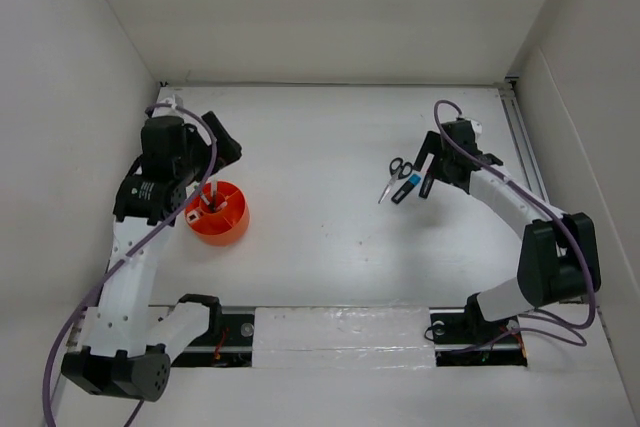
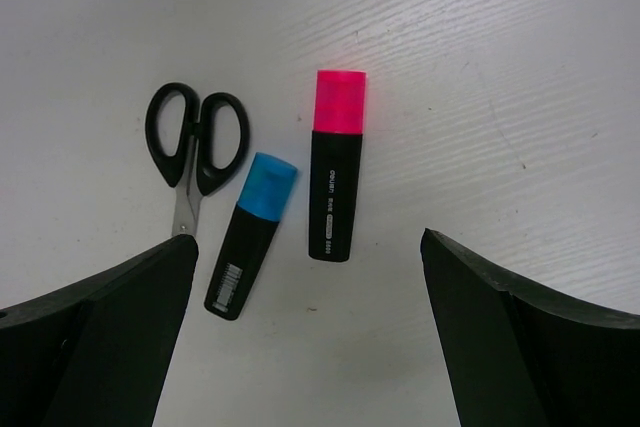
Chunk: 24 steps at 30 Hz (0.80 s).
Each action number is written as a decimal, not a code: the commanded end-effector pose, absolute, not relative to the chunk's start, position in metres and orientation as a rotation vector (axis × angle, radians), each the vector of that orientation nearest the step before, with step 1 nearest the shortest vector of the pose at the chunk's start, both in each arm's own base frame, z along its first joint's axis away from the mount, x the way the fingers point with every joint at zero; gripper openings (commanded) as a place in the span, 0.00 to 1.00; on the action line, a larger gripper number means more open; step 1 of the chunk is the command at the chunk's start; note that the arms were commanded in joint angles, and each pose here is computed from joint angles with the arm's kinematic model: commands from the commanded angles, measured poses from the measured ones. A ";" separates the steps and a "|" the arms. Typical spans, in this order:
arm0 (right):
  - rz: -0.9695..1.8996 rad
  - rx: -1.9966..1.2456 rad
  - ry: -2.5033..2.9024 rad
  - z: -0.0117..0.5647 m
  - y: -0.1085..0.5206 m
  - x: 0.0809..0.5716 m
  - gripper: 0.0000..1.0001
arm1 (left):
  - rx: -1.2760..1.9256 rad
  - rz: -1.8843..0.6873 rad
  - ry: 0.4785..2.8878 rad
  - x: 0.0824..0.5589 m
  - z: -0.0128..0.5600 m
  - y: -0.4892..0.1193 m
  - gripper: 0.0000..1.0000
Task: Sort the stationery into containers
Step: Pick up the pen from the center of the board.
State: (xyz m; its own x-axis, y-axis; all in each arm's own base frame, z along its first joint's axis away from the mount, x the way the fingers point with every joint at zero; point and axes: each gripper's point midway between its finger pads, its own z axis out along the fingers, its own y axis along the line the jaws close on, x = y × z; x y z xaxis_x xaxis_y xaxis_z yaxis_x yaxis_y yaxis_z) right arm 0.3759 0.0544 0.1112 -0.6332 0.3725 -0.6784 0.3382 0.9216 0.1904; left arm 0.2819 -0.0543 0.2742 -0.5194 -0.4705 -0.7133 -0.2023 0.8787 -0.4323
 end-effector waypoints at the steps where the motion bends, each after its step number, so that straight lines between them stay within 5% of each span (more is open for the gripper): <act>1: 0.045 0.521 2.254 0.121 0.052 0.392 1.00 | -0.401 -0.479 2.031 0.300 0.321 -0.071 1.00; 16: -0.057 0.624 2.323 0.075 0.020 0.392 0.97 | -0.238 -0.508 2.112 0.331 0.307 -0.134 1.00; 24: -0.024 0.610 2.367 0.059 0.026 0.405 0.89 | -0.046 -0.713 2.275 0.317 0.245 -0.174 1.00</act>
